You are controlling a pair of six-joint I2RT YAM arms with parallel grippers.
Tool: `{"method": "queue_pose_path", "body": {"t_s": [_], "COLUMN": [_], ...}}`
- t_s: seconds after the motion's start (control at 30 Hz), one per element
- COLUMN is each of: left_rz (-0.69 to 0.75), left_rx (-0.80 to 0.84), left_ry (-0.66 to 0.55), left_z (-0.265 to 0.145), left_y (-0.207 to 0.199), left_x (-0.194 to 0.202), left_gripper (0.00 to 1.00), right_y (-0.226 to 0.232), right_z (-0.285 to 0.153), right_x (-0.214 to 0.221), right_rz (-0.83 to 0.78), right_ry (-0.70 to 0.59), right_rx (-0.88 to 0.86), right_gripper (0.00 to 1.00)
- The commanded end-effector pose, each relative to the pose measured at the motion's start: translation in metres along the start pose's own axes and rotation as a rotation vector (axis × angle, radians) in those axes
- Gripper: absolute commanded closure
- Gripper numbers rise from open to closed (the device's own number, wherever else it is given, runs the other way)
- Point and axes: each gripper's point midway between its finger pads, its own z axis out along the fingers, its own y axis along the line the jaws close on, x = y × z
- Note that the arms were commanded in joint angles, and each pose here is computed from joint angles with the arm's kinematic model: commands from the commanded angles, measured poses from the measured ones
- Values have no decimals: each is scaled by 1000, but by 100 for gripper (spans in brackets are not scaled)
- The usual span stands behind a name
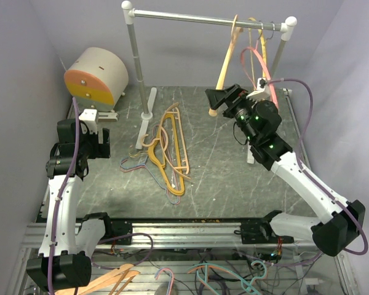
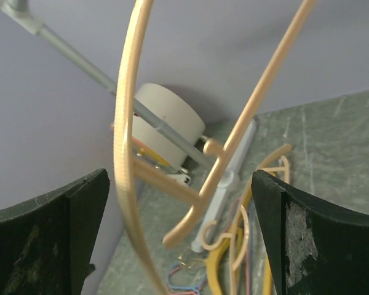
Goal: Organize the hangers
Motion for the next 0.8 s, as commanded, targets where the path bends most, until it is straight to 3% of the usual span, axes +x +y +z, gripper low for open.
{"method": "queue_pose_path", "body": {"t_s": [0.0, 0.3, 0.43, 0.77], "left_rz": [4, 4, 4, 4], "left_rx": [5, 2, 2, 4], "left_ry": [-24, -25, -25, -24], "left_z": [1, 1, 1, 1], "left_y": [0, 0, 0, 0], "left_x": [-5, -5, -5, -5], "left_gripper": [2, 2, 2, 2], "right_y": [-11, -21, -16, -36], "right_z": [-7, 2, 0, -6], "right_x": [1, 27, 42, 98], "right_rz": [-59, -25, -115, -258], "right_ry": [-15, 42, 62, 206], "right_rx": [30, -25, -136, -219], "right_gripper": [0, 0, 0, 0]}}
